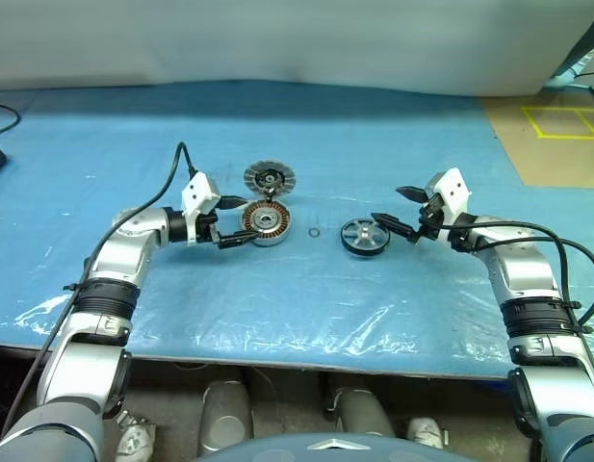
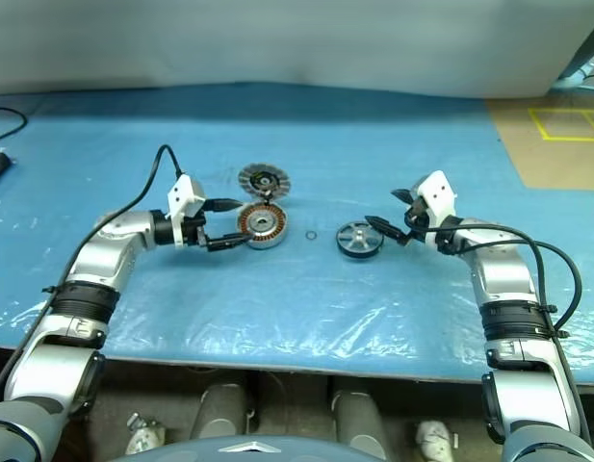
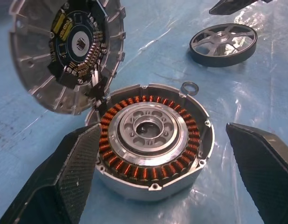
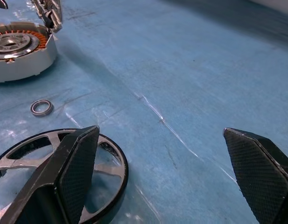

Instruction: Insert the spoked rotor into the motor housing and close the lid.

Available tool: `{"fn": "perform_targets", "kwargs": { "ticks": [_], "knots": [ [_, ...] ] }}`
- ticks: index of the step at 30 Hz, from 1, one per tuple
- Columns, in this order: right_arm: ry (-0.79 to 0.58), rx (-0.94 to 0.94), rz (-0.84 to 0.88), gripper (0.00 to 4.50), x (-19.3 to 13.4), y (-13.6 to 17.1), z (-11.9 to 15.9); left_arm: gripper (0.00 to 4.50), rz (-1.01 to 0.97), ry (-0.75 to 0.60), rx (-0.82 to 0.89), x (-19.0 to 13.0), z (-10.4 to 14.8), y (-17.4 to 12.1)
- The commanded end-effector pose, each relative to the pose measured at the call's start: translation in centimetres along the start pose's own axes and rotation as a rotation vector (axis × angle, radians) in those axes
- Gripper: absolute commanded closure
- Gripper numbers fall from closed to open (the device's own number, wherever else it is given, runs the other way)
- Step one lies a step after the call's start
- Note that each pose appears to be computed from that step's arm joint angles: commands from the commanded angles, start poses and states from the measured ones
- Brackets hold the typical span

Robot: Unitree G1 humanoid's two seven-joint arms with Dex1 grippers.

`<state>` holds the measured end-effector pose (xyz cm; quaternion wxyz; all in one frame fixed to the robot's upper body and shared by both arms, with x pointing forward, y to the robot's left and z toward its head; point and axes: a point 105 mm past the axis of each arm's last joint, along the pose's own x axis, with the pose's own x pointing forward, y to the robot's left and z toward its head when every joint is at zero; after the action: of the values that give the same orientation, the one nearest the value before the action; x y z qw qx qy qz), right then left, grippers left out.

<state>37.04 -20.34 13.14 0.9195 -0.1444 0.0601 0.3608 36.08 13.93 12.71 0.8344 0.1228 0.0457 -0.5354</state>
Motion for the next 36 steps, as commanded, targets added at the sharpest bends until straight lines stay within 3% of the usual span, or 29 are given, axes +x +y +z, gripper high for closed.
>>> {"fn": "perform_targets", "kwargs": {
  "ticks": [1, 8, 13, 27, 36],
  "knots": [
    [-0.049, -0.038, -0.008, 0.02, -0.2, -0.4, 1.5, 0.00, 0.007, -0.020, 0.037, -0.3, 0.9, 0.1],
    [-0.051, -0.033, 0.006, 0.02, -0.1, -0.2, 1.4, 0.00, 0.011, -0.020, 0.048, -0.4, 1.0, 0.1],
    [-0.061, -0.051, 0.070, 0.02, 0.0, 0.8, 2.3, 0.00, -0.032, -0.026, 0.102, -0.3, 2.7, 0.1],
    [-0.060, -0.180, 0.182, 0.02, 0.4, 4.0, 3.7, 0.00, -0.467, 0.300, 0.426, 1.1, 3.5, -0.6],
    [-0.058, -0.167, 0.142, 0.02, 0.0, 4.9, 2.9, 0.00, -0.555, 0.421, 0.609, 3.9, 4.4, 0.2]
  ]
}}
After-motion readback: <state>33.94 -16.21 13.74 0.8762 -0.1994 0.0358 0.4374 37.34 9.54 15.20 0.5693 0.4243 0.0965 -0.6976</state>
